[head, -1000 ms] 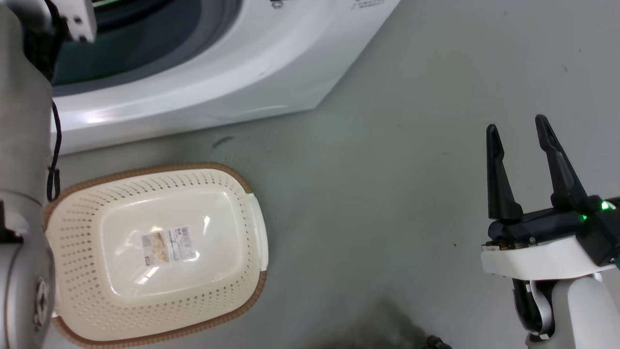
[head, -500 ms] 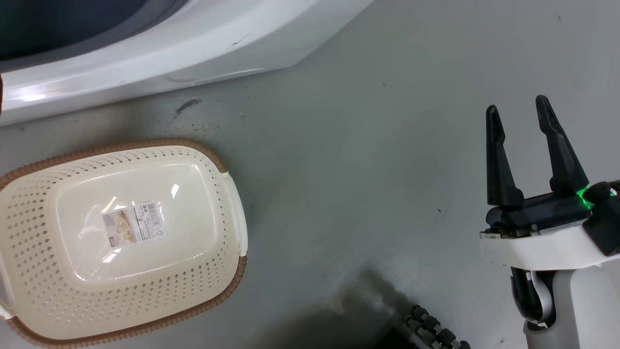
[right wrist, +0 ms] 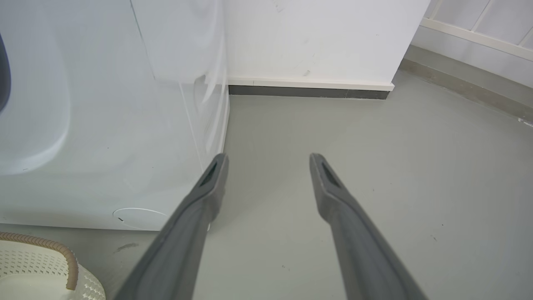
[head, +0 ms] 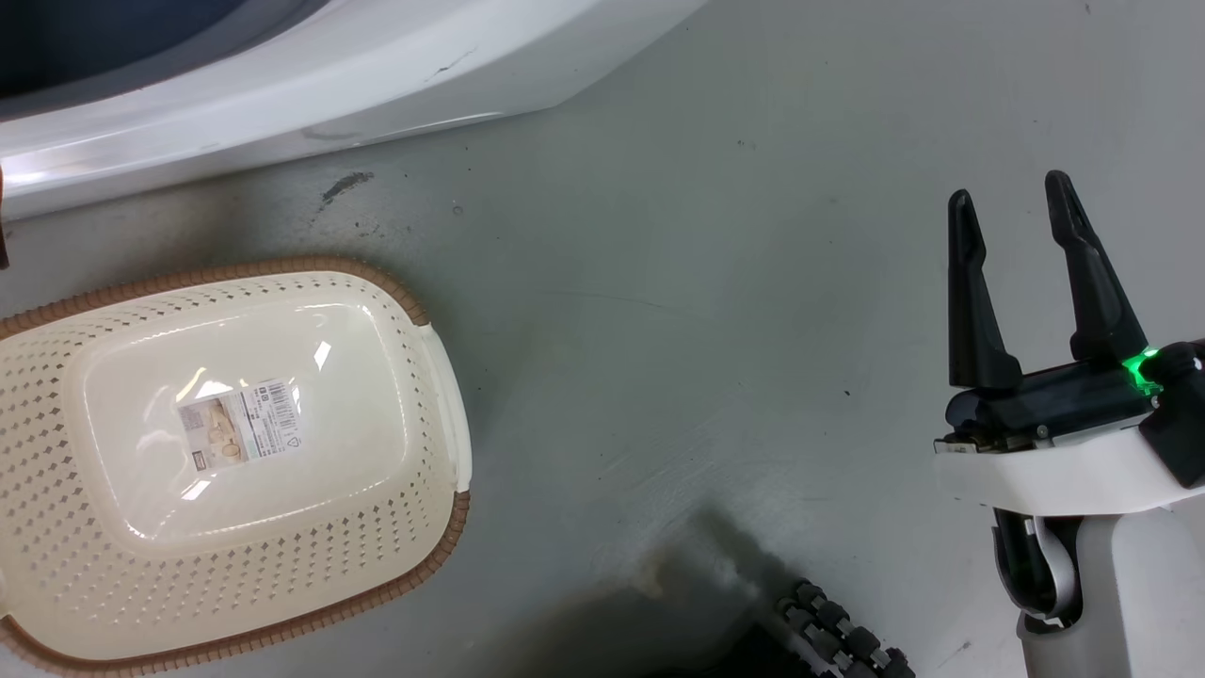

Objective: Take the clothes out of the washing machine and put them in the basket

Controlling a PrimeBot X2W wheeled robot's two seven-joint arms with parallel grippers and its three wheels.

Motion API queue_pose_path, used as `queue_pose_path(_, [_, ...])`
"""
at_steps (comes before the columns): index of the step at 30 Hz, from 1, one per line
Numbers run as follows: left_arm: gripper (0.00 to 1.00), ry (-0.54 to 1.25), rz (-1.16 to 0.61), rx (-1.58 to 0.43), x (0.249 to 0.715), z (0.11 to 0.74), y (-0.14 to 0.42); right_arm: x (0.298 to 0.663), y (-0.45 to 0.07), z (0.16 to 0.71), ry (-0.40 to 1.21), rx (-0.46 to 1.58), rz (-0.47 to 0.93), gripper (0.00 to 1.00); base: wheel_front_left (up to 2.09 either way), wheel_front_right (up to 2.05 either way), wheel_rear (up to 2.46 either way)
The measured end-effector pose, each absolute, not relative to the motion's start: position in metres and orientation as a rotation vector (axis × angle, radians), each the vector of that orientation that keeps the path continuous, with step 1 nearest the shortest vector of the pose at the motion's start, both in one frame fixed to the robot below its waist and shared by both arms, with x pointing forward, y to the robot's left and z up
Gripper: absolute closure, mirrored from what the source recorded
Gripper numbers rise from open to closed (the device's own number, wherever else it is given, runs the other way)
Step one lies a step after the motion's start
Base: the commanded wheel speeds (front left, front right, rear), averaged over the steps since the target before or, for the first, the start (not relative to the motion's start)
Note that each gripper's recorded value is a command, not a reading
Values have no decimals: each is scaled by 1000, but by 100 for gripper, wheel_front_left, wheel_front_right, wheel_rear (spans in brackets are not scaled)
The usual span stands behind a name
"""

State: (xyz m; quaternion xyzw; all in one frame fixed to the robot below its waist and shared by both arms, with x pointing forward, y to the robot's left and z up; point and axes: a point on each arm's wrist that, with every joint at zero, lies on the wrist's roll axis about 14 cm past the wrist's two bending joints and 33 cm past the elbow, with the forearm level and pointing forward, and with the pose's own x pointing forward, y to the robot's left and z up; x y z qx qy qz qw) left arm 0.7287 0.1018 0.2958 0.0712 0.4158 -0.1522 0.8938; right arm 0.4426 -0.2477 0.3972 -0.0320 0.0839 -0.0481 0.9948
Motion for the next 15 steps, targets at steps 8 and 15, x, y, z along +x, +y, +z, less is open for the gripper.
queue_pose_path(8, [100, 847, -328, 142, 727, 296, 101, 444, -248, 398, 162, -63, -95, 0, 0, 0, 0])
queue_pose_path(15, [100, 722, -332, 84, 723, 321, 98, 446, -243, 412, 126, -67, -80, 0, 0, 0, 0])
